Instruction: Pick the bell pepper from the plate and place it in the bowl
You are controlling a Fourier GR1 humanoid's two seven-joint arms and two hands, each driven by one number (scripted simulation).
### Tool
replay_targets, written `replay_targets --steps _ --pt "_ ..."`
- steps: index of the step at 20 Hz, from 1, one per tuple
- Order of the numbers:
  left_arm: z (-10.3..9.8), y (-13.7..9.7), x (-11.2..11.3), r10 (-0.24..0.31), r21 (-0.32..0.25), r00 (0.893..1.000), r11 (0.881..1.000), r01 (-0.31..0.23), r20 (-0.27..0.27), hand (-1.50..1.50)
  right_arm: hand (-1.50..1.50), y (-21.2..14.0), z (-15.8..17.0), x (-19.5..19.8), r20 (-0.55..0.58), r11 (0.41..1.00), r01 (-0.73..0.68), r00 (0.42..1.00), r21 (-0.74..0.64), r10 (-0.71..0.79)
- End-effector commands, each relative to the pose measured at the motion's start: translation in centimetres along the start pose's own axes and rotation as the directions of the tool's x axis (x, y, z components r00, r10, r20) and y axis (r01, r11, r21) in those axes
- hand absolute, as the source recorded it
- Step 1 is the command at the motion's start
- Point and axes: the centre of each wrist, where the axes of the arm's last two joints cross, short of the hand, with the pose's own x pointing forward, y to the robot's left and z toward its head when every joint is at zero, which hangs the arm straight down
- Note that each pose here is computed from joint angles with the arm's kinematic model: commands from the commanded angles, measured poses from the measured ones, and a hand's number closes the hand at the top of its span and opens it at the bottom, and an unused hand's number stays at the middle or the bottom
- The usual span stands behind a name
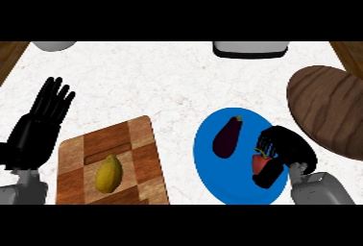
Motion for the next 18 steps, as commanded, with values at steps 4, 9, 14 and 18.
replay_targets --steps 4,9,14,18 --pt "-0.2 0.0 -0.1 -0.002 0.014 1.000 1.000 0.002 0.019 0.00 1.50 0.1 2.2 -3.6 0.341 0.967 -0.256 0.909 0.006 0.239" --pt "0.6 -0.6 -0.1 -0.006 0.042 1.000 0.999 0.006 0.003 0.00 1.50 -0.3 6.1 -7.0 0.559 0.926 -0.356 0.747 -0.122 0.360" --pt "1.2 1.5 -0.7 -0.005 0.019 1.000 1.000 0.005 0.005 0.00 1.50 -4.5 8.5 -8.9 0.507 0.927 -0.204 0.789 -0.316 0.347" --pt "-0.2 1.9 0.6 -0.008 0.057 1.000 0.998 0.007 0.016 0.00 1.50 -6.8 11.1 -11.2 0.436 0.876 -0.145 0.823 -0.460 0.365"
